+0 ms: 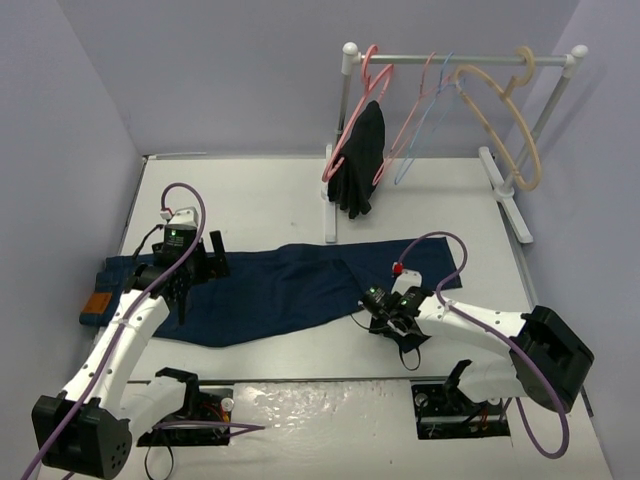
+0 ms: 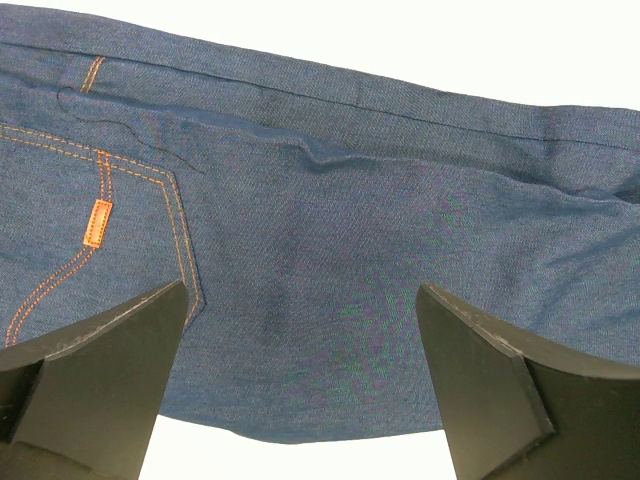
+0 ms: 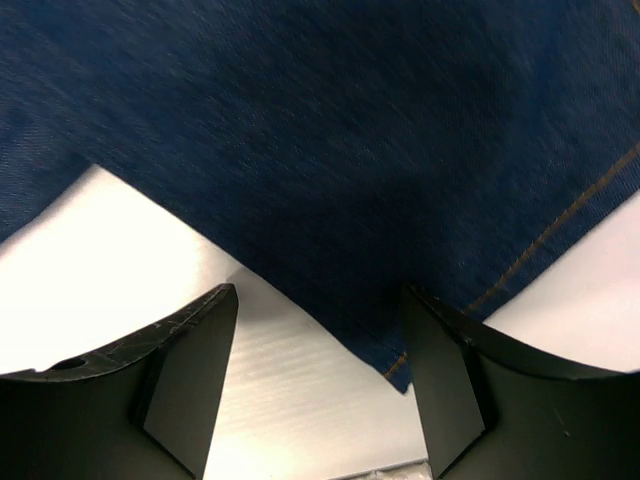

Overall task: Place the trousers on the hanger
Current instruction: Fold the trousers at the center of the board.

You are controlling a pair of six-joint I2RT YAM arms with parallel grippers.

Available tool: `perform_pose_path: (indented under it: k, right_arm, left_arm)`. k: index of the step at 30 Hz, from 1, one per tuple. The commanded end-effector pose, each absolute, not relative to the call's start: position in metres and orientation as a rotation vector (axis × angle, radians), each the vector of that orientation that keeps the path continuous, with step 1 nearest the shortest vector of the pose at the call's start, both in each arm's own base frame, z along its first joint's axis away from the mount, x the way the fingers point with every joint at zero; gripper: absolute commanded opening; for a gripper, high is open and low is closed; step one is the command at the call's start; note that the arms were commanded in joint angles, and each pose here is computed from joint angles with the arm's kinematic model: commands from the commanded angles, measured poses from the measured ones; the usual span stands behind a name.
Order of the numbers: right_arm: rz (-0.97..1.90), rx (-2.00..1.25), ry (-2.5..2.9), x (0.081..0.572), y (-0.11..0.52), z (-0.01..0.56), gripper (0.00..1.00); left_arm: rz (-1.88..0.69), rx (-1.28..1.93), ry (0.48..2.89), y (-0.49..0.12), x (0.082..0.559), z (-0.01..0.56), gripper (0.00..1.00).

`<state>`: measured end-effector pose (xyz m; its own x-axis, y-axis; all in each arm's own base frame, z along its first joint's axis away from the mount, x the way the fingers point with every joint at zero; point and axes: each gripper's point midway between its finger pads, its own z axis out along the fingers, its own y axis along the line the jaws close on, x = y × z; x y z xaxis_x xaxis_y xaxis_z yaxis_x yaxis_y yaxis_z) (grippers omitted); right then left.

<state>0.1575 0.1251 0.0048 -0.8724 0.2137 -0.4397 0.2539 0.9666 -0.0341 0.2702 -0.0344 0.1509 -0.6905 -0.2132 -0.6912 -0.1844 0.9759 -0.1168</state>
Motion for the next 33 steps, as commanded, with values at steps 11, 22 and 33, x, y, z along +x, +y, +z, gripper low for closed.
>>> perform_pose_path:
  k: [11,22,33]
  right_arm:
    - [-0.123,0.284,2.76,0.15,0.128,-0.004,0.0]
    - [-0.164,0.237,2.608,0.215,0.122,0.08,0.0]
    - [-0.36,0.394,2.57,0.307,0.024,0.118,0.0]
  left_arm:
    - [-0.052,-0.267,2.25,-0.031,0.28,0.174,0.97]
    - [-0.048,-0.263,2.248,-0.031,0.278,0.175,0.97]
    - [-0.03,-0.267,2.249,-0.028,0.278,0.175,0.97]
